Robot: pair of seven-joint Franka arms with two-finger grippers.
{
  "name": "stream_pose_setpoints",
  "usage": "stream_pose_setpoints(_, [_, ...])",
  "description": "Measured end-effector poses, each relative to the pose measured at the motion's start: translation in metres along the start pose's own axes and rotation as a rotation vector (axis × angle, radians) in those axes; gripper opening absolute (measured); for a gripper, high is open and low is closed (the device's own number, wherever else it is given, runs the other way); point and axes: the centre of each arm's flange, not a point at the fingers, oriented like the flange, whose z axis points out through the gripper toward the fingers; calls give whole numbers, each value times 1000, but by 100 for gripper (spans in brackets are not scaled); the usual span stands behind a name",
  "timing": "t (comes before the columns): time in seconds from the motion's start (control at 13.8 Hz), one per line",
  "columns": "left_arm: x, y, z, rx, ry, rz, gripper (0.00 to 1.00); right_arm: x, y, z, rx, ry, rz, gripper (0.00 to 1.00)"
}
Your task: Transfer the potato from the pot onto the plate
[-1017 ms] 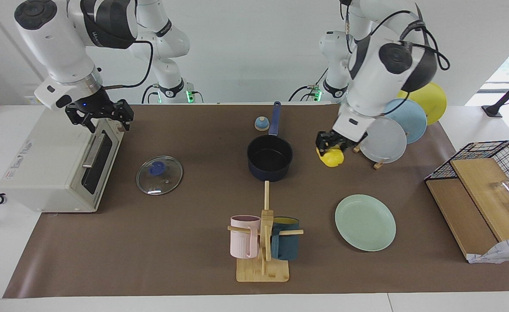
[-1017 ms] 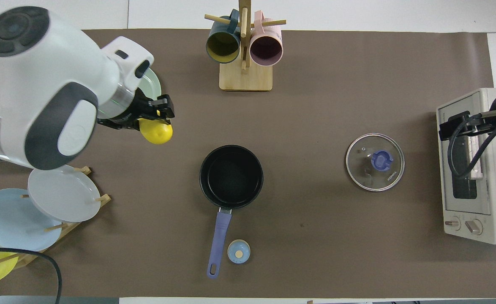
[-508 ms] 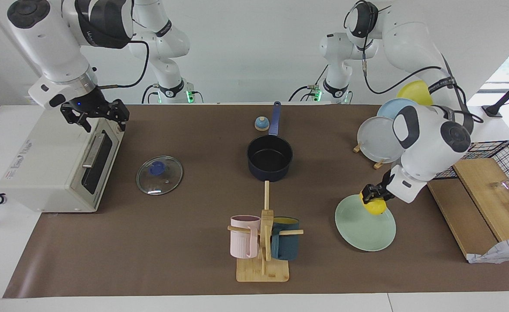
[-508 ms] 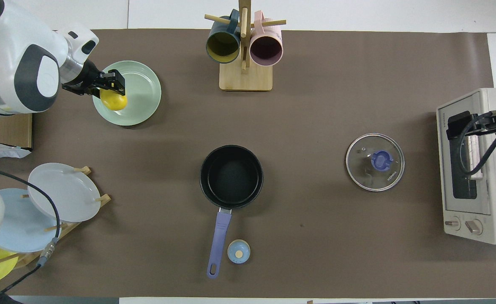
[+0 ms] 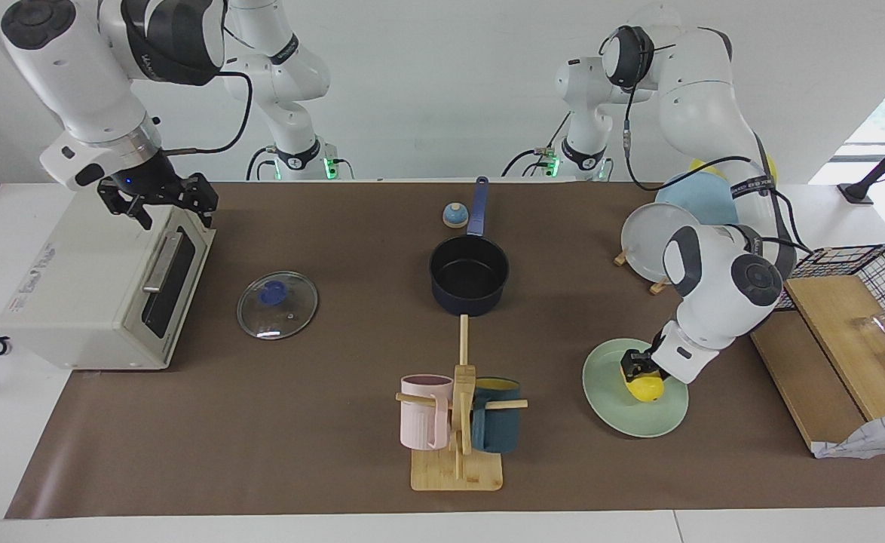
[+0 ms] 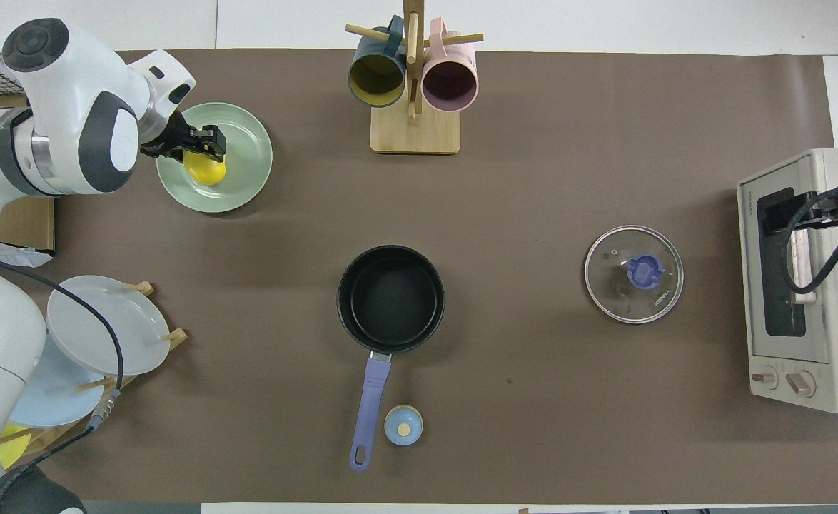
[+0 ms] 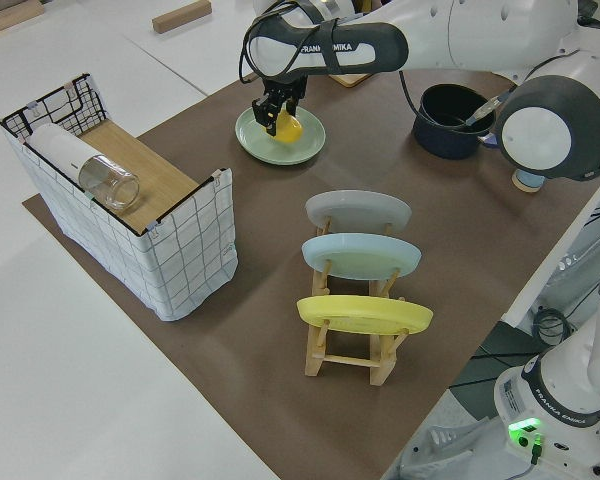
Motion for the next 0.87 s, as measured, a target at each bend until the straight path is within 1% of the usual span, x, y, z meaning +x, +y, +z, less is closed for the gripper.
stream_pose_setpoints(0.07, [-1,0,2,0,0,7,64,0,1,0,0,0,1,100])
stream_pose_setpoints(0.15, [-1,0,2,1,1,10,72,0,1,0,0,0,1,100])
stream_pose_setpoints(0.29, [0,0,-5,1,13,12,94,0,0,0,0,1,1,100])
stream_pose_setpoints(0.36, [2,-2,-14,1,23,10,100,0,0,0,0,1,1,100])
stream_pose_setpoints(0.44, [3,-3,-29,1,38,8,100,0,0,0,0,1,1,100])
stream_pose_setpoints(0.58, [-1,-12,-88,2,80,-6,100,0,0,0,0,0,0,100])
stream_pose_setpoints(0.73, [-24,-28,-164,7,95,-32,100,0,0,0,0,0,0,100])
stream_pose_setpoints(0.87, [-60,-42,-235,12,96,-56,100,0,0,-1,0,1,0,100])
